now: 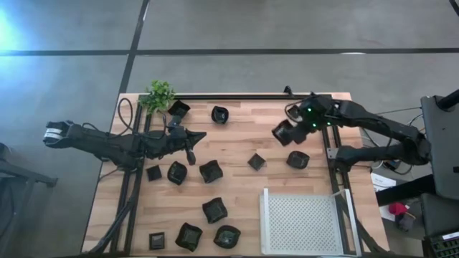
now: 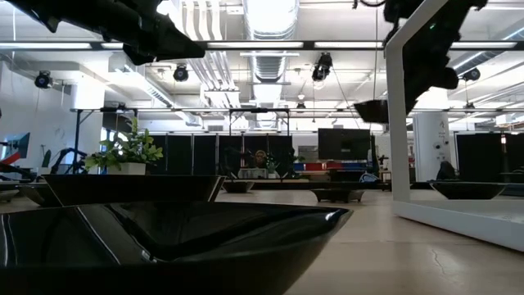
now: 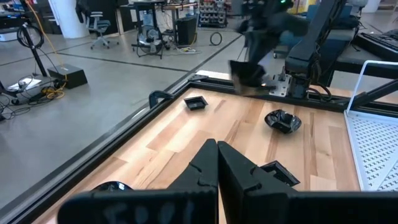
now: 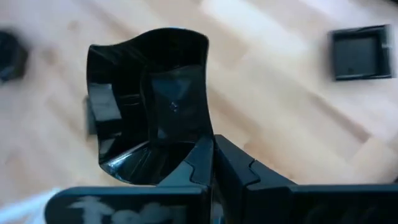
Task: Pick & Place Mini shaped plates
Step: Put the distorted square plate on the shelf
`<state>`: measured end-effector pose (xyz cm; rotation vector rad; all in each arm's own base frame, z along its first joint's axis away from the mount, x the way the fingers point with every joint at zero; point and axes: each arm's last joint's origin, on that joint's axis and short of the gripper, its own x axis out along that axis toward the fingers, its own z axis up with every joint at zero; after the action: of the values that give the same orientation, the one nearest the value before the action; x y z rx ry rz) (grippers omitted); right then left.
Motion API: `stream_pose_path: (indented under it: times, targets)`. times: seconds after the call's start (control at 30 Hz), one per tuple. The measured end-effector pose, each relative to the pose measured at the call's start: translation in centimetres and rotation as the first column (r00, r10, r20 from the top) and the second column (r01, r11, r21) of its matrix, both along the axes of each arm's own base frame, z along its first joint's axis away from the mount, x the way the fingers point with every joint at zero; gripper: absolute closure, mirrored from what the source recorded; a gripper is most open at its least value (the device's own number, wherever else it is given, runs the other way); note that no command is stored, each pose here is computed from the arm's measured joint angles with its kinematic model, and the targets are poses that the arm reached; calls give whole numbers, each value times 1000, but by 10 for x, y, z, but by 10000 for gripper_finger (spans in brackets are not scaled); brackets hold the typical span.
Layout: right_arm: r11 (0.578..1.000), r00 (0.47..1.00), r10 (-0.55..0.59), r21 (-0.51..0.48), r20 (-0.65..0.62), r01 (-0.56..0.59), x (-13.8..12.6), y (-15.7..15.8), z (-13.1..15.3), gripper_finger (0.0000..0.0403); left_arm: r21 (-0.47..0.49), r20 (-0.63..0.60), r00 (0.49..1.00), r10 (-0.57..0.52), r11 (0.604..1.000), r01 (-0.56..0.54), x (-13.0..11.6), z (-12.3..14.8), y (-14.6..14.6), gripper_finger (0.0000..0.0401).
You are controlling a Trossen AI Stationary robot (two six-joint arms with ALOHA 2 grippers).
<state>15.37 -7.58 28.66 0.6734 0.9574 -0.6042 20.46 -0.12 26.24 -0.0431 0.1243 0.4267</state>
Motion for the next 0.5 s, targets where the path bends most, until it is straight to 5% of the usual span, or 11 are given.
stream_pose_path:
  times: [0.3, 0.5]
  targets:
    - [954, 964, 265, 157, -34, -256, -20, 37, 3, 395, 5, -8, 1000, -1, 1000, 1, 0, -1, 0, 401]
    - [868, 872, 480, 194, -94, -456, -19, 63, 0, 395, 9, -15, 1000, -8, 1000, 8, 0, -1, 0, 401]
